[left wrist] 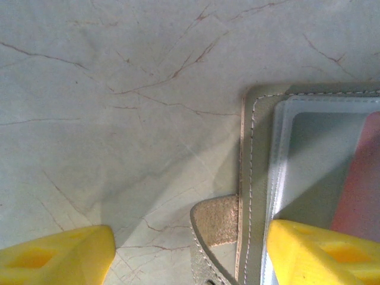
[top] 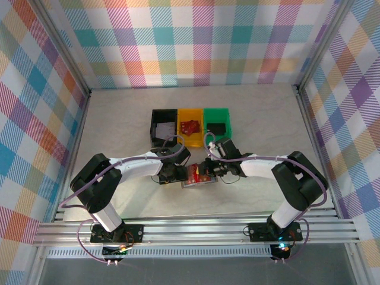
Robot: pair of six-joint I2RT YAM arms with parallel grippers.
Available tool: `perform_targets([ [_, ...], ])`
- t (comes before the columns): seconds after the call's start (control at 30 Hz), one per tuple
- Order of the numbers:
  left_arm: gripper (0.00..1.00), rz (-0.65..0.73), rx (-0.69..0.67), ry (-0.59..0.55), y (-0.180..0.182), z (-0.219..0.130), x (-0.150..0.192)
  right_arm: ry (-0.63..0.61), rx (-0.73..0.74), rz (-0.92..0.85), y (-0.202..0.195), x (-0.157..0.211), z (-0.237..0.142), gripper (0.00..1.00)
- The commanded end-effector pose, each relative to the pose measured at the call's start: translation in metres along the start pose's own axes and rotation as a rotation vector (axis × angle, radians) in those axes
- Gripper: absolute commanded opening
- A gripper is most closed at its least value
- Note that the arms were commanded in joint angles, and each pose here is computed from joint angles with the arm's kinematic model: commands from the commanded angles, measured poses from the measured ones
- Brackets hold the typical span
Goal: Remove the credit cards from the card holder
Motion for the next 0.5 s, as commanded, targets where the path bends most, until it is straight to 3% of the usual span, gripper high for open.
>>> perform_targets([
  [0.0,0.71,0.03,0.029,0.164,0.002,0.058,0.042,0.009,-0.018,-0.022,0.003,0.005,-0.007,0.0],
  [0.47,0.71,0.031,0.043,0.164,-0.001,0.057,0.042,-0.011,-0.034,-0.014,0.001,0.003,-0.018,0.0],
])
Point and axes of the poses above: each hand's point on the last joint's axis, 136 mm out from that joint toward the fingers, its own z axis out along the fingers, its own y axis along the line the jaws close on, x = y × z, the point moved 2 cm from there along -z, back along the fingers, and after that the axes turned 6 degrees about -z, right-handed, at the moved point
